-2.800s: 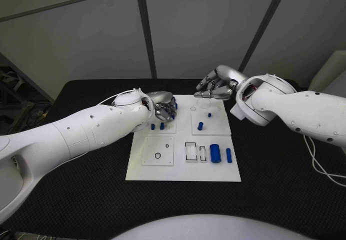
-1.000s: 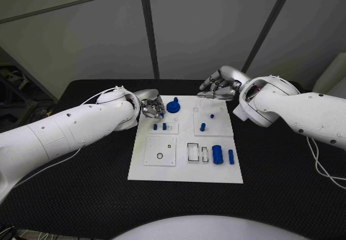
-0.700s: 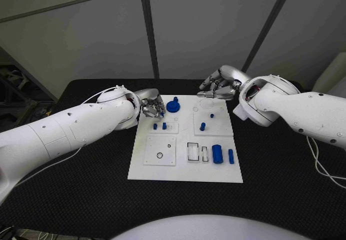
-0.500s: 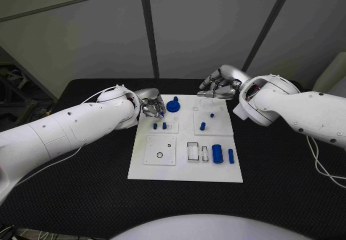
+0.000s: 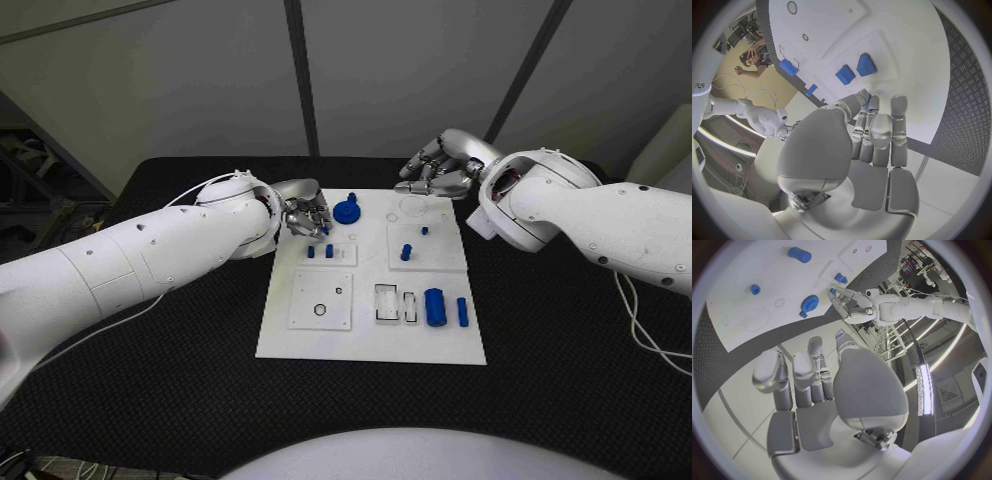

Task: Assemble the parts on the task board

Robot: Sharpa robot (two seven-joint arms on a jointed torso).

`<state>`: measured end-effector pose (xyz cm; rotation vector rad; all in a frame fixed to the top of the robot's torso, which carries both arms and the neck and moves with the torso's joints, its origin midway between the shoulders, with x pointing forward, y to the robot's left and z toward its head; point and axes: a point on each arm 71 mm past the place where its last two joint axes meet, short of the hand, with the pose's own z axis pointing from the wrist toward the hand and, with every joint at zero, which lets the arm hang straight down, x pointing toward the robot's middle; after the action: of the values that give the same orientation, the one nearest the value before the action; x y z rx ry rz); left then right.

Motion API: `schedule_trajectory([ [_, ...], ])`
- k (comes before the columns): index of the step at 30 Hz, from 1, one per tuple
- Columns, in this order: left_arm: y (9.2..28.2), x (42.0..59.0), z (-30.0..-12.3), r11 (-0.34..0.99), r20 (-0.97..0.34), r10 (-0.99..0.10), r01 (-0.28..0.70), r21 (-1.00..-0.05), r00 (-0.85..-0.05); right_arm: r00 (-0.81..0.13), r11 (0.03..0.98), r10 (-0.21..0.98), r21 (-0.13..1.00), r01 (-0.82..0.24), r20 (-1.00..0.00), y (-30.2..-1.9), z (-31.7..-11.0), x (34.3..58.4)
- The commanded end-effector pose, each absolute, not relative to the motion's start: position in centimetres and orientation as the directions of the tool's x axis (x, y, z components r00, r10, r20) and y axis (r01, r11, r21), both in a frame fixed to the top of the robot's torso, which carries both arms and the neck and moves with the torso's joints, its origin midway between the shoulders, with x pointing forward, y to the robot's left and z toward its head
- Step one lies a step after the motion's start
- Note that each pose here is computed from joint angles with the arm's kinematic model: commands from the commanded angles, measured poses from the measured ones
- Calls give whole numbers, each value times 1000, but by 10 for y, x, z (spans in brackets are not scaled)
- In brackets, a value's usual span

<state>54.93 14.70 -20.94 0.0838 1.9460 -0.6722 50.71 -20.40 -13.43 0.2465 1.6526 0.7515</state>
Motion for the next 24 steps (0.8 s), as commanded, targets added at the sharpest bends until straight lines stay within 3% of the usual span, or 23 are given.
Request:
schedule_trajectory([
  [1, 147, 547, -214, 848, -843, -215, 333, -412, -493, -228, 760, 554, 598, -254, -801, -203, -132, 507],
  [24, 151, 550, -213, 859, -852, -234, 310, -406, -467, -240, 774, 537, 585, -241, -809, -206, -134, 509],
])
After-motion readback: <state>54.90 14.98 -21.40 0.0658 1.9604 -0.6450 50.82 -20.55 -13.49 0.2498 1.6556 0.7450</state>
